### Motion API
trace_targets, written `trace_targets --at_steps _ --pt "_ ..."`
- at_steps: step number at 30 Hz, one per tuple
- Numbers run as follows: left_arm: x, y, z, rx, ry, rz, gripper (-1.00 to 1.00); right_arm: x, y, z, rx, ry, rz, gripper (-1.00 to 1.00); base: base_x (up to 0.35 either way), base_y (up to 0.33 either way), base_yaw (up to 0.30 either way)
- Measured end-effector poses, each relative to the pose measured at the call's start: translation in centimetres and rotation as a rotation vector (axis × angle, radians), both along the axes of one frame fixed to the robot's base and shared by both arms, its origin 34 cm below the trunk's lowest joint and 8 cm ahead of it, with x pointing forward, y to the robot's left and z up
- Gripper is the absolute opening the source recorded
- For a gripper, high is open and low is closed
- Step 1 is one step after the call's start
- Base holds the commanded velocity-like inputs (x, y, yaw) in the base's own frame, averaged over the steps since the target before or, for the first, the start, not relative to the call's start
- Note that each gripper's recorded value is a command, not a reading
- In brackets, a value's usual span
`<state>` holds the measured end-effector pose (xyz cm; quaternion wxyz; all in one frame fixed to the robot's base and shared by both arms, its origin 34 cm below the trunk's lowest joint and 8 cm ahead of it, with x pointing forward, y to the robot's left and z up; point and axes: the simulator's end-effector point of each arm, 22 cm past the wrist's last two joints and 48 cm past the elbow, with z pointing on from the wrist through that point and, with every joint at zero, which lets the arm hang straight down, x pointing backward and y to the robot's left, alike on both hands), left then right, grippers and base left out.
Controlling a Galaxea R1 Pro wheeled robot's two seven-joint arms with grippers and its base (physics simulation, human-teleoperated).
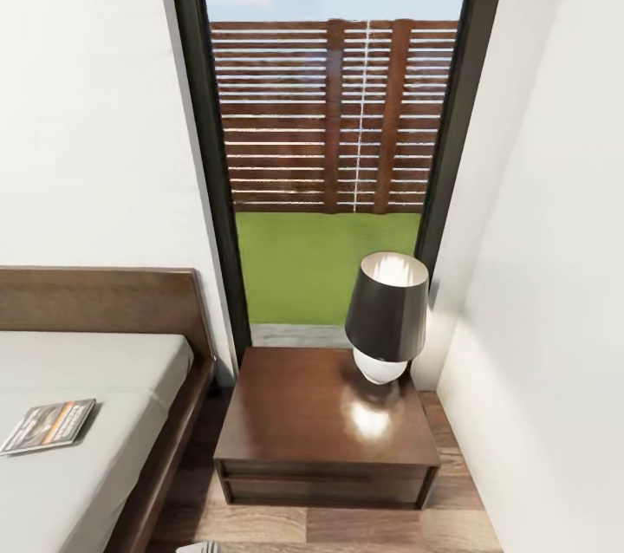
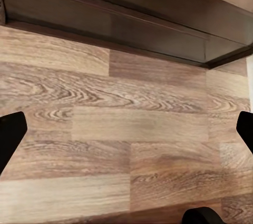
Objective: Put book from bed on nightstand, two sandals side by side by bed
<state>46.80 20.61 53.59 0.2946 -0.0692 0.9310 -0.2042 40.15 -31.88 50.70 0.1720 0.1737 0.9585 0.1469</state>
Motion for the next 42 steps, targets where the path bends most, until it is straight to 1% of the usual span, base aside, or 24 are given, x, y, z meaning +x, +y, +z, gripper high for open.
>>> trace_targets --at_steps 4,16,23,32,42 --pt "-0.01 0.0 0.02 0.0 0.0 0.0 1.0 -0.01 0.0 0.01 0.0 0.0 0.0 1.0 0.145 0.042 0.0" --pt "-0.01 0.0 0.03 0.0 -0.001 0.0 1.0 -0.01 0.0 0.02 0.0 -0.001 0.0 1.0 0.284 0.025 0.0" --pt "0.0 0.0 0.01 0.0 0.0 0.0 1.0 0.0 0.0 0.01 0.0 0.0 0.0 1.0 0.155 0.0 0.0" --pt "-0.01 0.0 0.02 0.0 0.0 0.0 1.0 -0.01 0.0 0.02 0.0 0.0 0.0 1.0 0.271 0.0 0.0" --pt "0.01 0.01 0.0 0.0 0.0 0.001 1.0 0.0 0.0 0.0 0.0 0.0 0.0 1.0 0.036 0.0 0.0"
